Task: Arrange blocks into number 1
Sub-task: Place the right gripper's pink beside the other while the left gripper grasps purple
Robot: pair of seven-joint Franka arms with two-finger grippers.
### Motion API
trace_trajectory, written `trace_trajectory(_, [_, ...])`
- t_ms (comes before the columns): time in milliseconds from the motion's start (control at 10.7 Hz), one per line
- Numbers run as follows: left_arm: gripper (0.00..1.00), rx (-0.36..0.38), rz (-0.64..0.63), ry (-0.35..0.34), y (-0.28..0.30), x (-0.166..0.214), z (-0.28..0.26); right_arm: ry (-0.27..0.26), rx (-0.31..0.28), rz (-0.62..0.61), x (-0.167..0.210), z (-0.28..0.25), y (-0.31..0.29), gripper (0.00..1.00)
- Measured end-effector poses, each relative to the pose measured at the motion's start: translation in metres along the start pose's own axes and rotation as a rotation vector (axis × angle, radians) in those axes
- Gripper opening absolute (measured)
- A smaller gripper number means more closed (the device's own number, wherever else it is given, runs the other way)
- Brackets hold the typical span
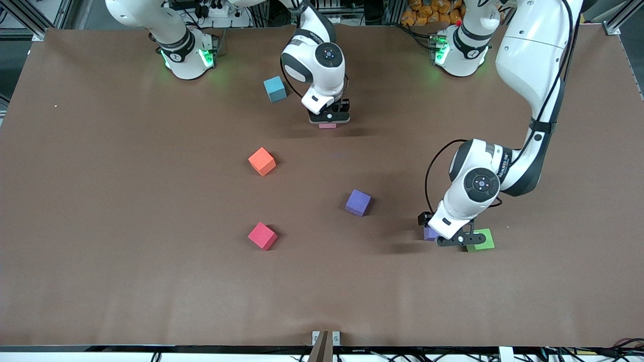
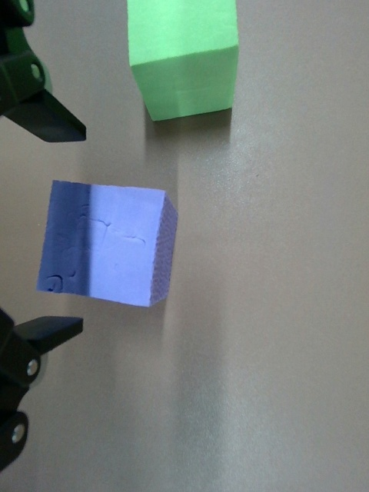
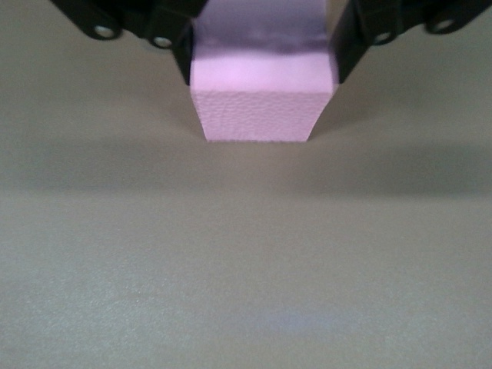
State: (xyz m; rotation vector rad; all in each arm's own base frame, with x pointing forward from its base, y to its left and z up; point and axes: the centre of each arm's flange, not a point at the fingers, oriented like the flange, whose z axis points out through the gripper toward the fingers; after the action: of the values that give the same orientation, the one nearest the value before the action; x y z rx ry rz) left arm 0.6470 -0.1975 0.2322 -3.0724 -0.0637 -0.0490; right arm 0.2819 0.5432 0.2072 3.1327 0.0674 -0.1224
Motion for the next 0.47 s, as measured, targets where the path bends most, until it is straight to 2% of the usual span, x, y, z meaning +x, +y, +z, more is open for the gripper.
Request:
trace_trajectory(94, [1.0,0.002,0.006,0.001,-0.002,0.001,0.005,0.005,0.006,0.008,0.003,-0.004,0.0,0.95])
trace_trajectory(188, [1.0,0.002,0.016,0.003,-0.004,0.002,0.01,0.014,0.019,0.027,0.012,-0.014,0.004,1.0])
trace_trajectory(469, [1.0,0.002,0.06,0.003,-0.007,0.003,0.028,0.009,0.031,0.124,0.088,-0.078,0.066,1.0])
